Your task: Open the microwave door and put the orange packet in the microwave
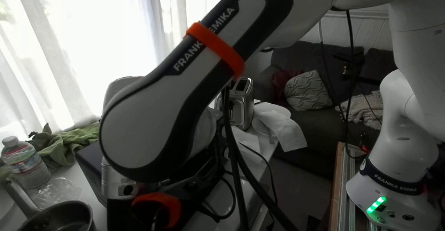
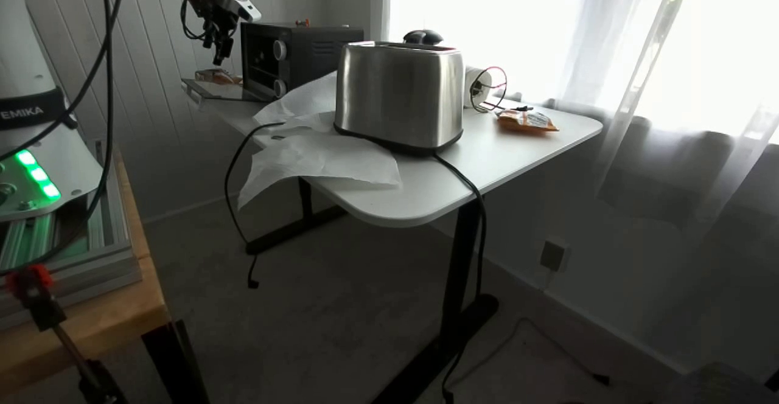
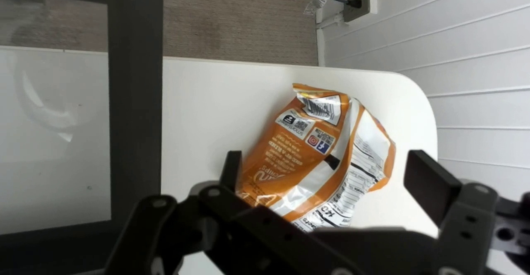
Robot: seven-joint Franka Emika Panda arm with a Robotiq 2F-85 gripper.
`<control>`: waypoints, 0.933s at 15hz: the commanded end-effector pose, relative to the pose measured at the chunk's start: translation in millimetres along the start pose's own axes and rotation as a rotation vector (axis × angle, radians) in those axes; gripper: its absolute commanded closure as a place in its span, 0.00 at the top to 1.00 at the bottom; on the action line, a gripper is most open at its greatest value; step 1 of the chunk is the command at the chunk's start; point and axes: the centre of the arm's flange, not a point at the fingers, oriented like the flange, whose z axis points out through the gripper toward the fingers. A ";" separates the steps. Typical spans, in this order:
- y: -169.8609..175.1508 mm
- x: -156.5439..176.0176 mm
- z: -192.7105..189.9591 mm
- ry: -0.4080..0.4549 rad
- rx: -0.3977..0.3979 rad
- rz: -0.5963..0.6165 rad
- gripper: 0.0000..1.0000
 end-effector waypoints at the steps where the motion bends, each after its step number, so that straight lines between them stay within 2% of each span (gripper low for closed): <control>1: -20.1 7.5 13.0 -0.010 -0.089 -0.074 1.00; 8: -45.0 12.9 26.4 0.012 -0.226 -0.288 1.00; 12: -58.6 22.3 36.9 0.001 -0.246 -0.392 1.00; 14: -63.1 29.3 42.7 -0.008 -0.230 -0.424 1.00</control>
